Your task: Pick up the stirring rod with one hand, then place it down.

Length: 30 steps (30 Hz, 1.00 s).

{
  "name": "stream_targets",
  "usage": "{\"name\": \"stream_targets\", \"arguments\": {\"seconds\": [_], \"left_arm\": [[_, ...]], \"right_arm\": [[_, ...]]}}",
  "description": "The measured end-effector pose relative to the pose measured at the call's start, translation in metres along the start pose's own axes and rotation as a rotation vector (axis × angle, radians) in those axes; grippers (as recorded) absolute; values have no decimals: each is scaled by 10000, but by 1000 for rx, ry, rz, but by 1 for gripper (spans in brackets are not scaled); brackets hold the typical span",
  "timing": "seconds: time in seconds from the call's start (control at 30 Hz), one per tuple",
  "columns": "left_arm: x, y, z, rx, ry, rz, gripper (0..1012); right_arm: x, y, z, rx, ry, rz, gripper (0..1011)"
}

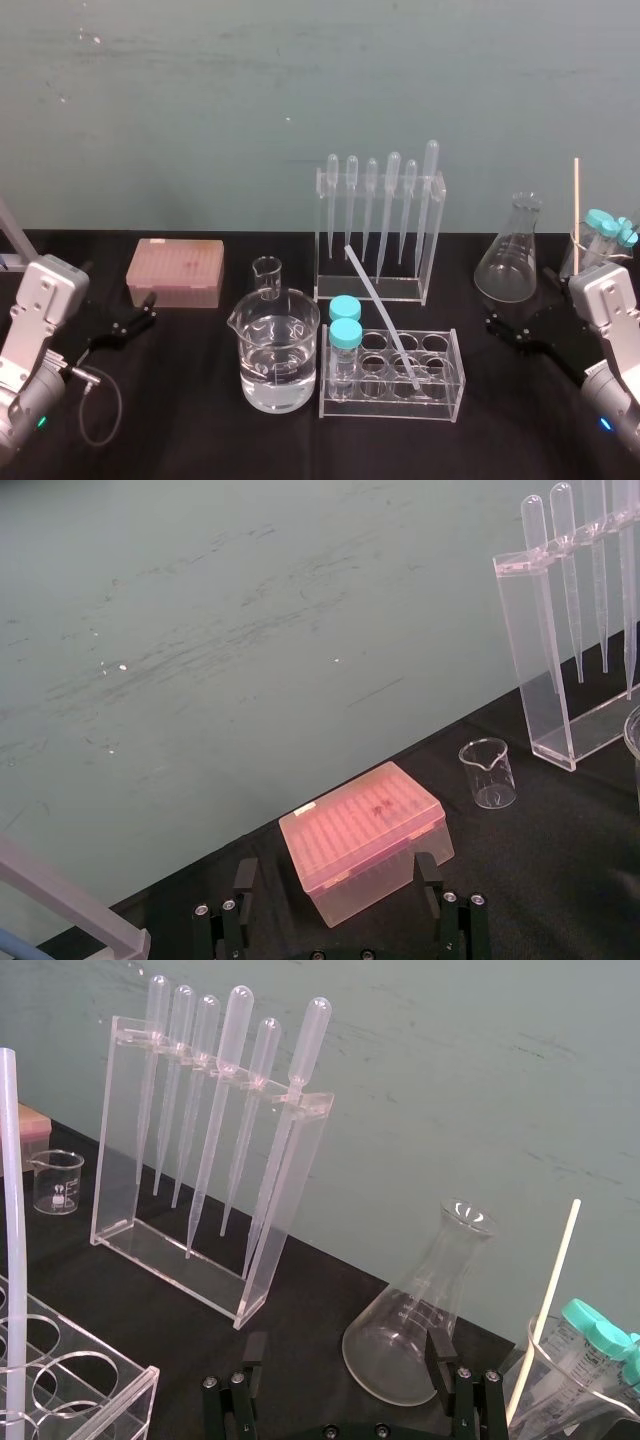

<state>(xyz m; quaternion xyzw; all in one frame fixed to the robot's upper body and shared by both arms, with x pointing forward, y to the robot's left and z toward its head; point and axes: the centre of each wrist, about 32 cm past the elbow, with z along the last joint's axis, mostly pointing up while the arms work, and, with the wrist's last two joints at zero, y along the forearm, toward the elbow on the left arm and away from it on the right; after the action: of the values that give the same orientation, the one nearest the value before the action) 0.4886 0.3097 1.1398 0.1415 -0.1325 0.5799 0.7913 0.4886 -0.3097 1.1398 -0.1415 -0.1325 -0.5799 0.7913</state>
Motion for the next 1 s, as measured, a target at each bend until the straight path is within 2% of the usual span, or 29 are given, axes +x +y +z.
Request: {"name": "stream_targets", "arguments": {"seconds": [0.07,0.13,0.27,0.3,0.37,0.5,0.53,0.57,0.6,0.7,0.87,1.0], "left_arm": [[0,0,0,0,0,0,1000],[0,0,0,0,0,0,1000],[0,0,0,0,0,0,1000],[0,0,0,0,0,0,1000],[0,0,0,0,0,0,1000],[0,0,0,0,0,0,1000],[0,0,0,0,0,0,1000],[0,0,0,0,0,0,1000],[0,0,0,0,0,0,1000],[0,0,0,0,0,0,1000],[0,0,0,0,0,0,1000],[0,0,0,0,0,0,1000]], "right_arm": [[1,0,1,0,2,0,1000],[24,9,21,2,32,9,1000],[81,45,169,5,181,67,1000],[95,64,249,5,251,110,1000],[111,97,368,11,332,180,1000],[107,157,528,30,401,288,1000],[95,190,602,45,415,338,1000],[76,224,668,60,418,386,1000],[76,224,668,60,418,386,1000],[29,321,793,84,386,479,1000],[-32,471,864,55,321,518,1000],[-77,579,898,34,296,533,1000]]}}
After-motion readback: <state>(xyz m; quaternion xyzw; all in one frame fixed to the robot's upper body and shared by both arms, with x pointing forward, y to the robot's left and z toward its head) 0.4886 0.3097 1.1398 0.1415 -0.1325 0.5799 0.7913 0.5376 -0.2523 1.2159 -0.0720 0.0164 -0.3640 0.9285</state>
